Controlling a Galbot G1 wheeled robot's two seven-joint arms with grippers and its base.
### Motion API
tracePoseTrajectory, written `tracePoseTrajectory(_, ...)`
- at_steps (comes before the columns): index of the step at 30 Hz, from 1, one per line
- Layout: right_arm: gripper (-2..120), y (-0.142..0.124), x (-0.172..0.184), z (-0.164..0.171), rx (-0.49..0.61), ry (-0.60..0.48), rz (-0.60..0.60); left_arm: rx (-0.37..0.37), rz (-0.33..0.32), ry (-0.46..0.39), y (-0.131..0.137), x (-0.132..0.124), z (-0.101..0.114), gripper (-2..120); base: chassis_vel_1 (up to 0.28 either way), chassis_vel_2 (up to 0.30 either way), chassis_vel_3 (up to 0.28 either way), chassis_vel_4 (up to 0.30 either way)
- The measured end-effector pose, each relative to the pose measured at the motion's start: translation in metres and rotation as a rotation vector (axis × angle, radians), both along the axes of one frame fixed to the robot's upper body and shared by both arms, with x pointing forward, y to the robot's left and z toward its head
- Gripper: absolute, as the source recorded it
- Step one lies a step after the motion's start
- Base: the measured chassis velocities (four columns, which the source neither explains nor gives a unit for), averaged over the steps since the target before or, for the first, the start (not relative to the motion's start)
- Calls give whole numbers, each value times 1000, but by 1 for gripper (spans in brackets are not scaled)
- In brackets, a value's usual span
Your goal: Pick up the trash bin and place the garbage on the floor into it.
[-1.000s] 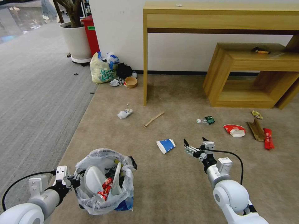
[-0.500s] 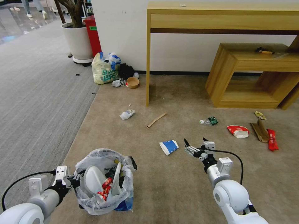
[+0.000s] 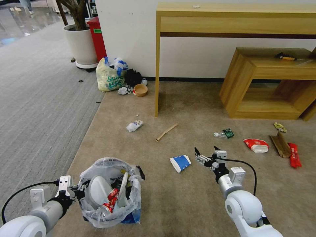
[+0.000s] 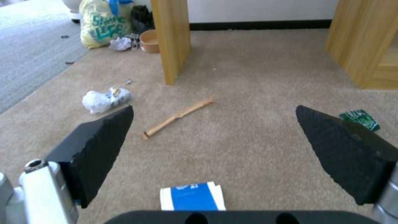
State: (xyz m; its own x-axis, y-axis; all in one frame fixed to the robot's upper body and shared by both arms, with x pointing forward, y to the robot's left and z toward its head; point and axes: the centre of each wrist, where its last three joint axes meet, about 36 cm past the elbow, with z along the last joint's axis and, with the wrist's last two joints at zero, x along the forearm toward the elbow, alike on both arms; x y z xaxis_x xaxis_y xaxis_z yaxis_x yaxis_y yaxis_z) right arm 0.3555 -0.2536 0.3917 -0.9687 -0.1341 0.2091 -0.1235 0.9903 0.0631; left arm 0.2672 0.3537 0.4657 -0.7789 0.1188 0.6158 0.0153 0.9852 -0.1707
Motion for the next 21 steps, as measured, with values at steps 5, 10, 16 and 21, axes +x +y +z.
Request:
tracePoseTrajectory(5, 100, -1, 1, -1, -1, 2, -2, 0, -1, -1, 0, 0, 0, 0, -82, 67, 81, -70)
tracePoseTrajectory(10, 100, -1, 2, -3, 0, 4, -4, -1, 0, 0, 0, 1, -1, 0, -80, 77, 74, -82)
tracePoseTrajectory(16, 100, -1, 3, -4, 0, 6, -5, -1, 1, 0, 0, 1, -1, 0, -89, 99, 93, -94)
tracePoseTrajectory(21, 100, -2, 3, -6, -8, 14, -7, -1, 5, 2, 2, 2, -2, 0, -85, 105, 91, -101)
